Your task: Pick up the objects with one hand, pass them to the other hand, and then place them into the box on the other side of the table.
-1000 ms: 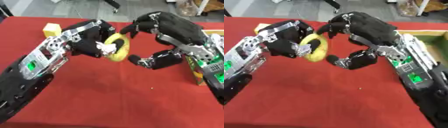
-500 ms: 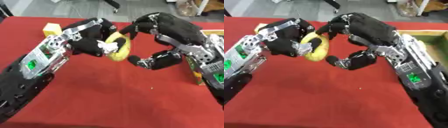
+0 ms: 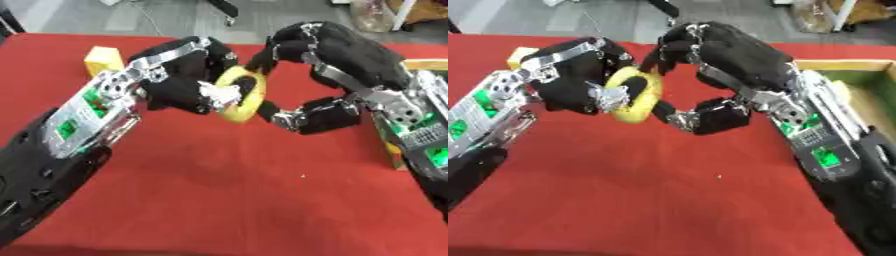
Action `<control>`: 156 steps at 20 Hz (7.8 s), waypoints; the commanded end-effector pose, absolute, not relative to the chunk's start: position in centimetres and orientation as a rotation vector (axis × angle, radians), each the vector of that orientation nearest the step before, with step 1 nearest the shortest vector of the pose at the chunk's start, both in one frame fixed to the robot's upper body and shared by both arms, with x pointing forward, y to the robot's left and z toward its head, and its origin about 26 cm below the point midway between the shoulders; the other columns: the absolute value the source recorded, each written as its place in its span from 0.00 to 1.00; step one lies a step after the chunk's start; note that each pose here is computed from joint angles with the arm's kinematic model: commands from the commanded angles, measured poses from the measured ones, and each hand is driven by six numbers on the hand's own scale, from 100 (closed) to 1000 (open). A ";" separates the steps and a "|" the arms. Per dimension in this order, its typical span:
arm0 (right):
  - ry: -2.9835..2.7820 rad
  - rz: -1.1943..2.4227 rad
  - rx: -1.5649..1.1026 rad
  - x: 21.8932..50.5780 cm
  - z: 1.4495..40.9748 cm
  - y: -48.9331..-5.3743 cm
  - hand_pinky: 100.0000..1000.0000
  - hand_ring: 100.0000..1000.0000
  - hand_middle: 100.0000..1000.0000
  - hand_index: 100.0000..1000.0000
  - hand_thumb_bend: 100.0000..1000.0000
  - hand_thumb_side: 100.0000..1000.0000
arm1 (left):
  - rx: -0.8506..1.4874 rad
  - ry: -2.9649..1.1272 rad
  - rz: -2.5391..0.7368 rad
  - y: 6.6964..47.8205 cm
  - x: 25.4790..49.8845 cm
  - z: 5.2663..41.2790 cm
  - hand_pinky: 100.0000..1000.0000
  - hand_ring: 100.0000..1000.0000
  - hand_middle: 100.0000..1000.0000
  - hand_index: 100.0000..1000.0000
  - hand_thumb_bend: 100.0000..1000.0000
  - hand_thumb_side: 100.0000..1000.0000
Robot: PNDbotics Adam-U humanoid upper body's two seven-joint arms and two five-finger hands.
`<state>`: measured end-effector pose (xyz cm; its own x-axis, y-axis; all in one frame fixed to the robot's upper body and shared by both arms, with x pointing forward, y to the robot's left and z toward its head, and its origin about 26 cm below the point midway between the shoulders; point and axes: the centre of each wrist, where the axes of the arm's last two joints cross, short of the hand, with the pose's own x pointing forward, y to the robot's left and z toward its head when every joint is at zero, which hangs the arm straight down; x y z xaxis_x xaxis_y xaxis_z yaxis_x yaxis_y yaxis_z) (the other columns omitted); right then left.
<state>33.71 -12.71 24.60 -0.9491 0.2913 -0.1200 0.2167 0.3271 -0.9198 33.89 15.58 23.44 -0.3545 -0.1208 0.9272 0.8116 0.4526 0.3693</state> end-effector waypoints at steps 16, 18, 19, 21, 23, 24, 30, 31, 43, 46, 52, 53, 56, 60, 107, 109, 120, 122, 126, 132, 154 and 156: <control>-2.646 1.417 -0.506 34.7 23.9 -13.3 0.50 0.45 0.38 0.27 0.00 0.00 | -0.572 -1.744 -1.144 16.1 33.7 25.2 0.69 0.54 0.43 0.50 0.42 0.52; -2.645 1.416 -0.507 34.7 24.0 -13.5 0.50 0.45 0.38 0.26 0.00 0.00 | -0.522 -1.782 -1.134 16.8 34.1 25.4 0.71 0.56 0.46 0.53 0.47 0.56; -2.644 1.414 -0.507 34.7 24.1 -13.7 0.50 0.45 0.38 0.26 0.00 0.00 | -0.493 -1.802 -1.124 17.3 34.3 25.5 0.71 0.57 0.48 0.54 0.48 0.58; -2.641 1.409 -0.506 34.6 24.2 -14.0 0.50 0.45 0.38 0.25 0.00 0.00 | -0.440 -1.836 -1.105 18.1 34.7 25.6 0.72 0.57 0.48 0.56 0.49 0.59; -2.635 1.398 -0.514 34.6 24.5 -14.5 0.50 0.45 0.38 0.25 0.00 0.00 | -0.371 -1.876 -1.061 19.4 35.3 25.8 0.72 0.57 0.49 0.56 0.49 0.59; -2.630 1.387 -0.521 34.6 24.7 -14.8 0.50 0.45 0.38 0.25 0.00 0.00 | -0.334 -1.897 -1.031 20.2 35.6 25.9 0.72 0.57 0.49 0.56 0.49 0.58; -2.558 1.274 -0.669 35.0 26.2 -18.8 0.50 0.45 0.38 0.25 0.00 0.00 | -0.142 -2.003 -0.838 24.8 36.4 26.5 0.71 0.57 0.48 0.56 0.48 0.56; -2.537 1.244 -0.705 35.2 26.3 -19.7 0.50 0.45 0.38 0.25 0.00 0.00 | -0.120 -2.014 -0.810 25.5 36.3 26.6 0.71 0.57 0.48 0.56 0.48 0.56; -2.033 0.824 -1.189 39.3 22.4 -33.5 0.50 0.46 0.38 0.26 0.00 0.00 | -0.027 -2.022 -0.654 28.9 35.6 25.2 0.71 0.56 0.47 0.56 0.46 0.55; -1.891 0.769 -1.235 40.3 20.3 -36.1 0.51 0.46 0.39 0.28 0.00 0.00 | -0.028 -2.028 -0.638 29.0 35.5 25.1 0.71 0.55 0.47 0.56 0.46 0.55; -1.679 0.795 -1.271 41.2 16.4 -39.3 0.55 0.51 0.45 0.49 0.00 0.00 | -0.026 -2.034 -0.622 29.2 35.2 25.0 0.71 0.55 0.46 0.56 0.45 0.55; -1.647 0.814 -1.275 41.2 15.8 -39.6 0.56 0.52 0.46 0.51 0.00 0.00 | -0.025 -2.034 -0.620 29.2 35.2 25.0 0.71 0.55 0.46 0.56 0.45 0.55; -1.543 0.874 -1.284 41.2 14.3 -40.8 0.59 0.57 0.51 0.66 0.06 0.00 | -0.018 -2.035 -0.609 29.4 35.2 24.9 0.71 0.55 0.46 0.56 0.45 0.55; -1.417 0.912 -1.274 41.0 13.1 -41.9 0.62 0.60 0.56 0.76 0.17 0.06 | -0.008 -2.036 -0.600 29.7 35.2 24.8 0.71 0.55 0.46 0.56 0.45 0.55; -2.219 0.769 -1.059 33.1 27.4 -31.5 0.64 0.64 0.58 0.82 0.23 0.22 | 1.255 -1.355 -1.066 38.2 44.8 23.0 0.83 0.81 0.77 0.79 0.72 0.46; -2.232 0.774 -1.034 33.0 27.3 -31.1 0.64 0.64 0.58 0.82 0.23 0.22 | 1.312 -1.298 -1.000 38.1 45.5 22.8 0.84 0.81 0.78 0.79 0.74 0.49; -2.245 0.765 -0.980 32.9 26.9 -30.5 0.64 0.64 0.58 0.82 0.21 0.22 | 1.299 -1.239 -0.455 39.5 46.8 19.3 0.77 0.72 0.69 0.74 0.86 0.60; -2.240 0.757 -0.982 32.9 26.8 -30.7 0.64 0.64 0.58 0.82 0.21 0.22 | 1.251 -1.265 -0.385 39.8 46.7 18.9 0.77 0.71 0.67 0.72 0.87 0.61; -2.233 0.747 -0.982 32.9 26.7 -30.8 0.64 0.64 0.58 0.82 0.19 0.22 | 1.195 -1.282 -0.301 40.5 46.3 18.3 0.77 0.69 0.64 0.72 0.86 0.60; -2.229 0.746 -0.974 32.9 26.6 -30.9 0.64 0.64 0.58 0.82 0.18 0.22 | 1.099 -1.192 -0.322 41.3 45.9 16.4 0.77 0.69 0.66 0.73 0.79 0.59; -2.225 0.786 -0.937 33.1 26.2 -30.6 0.64 0.64 0.58 0.82 0.16 0.22 | 0.918 -1.618 -0.404 39.7 44.1 21.8 0.67 0.45 0.35 0.47 0.11 0.11; -2.225 0.796 -0.932 33.1 26.2 -30.5 0.64 0.64 0.58 0.82 0.17 0.22 | 0.859 -1.686 -0.455 39.2 43.2 23.4 0.67 0.45 0.35 0.46 0.11 0.12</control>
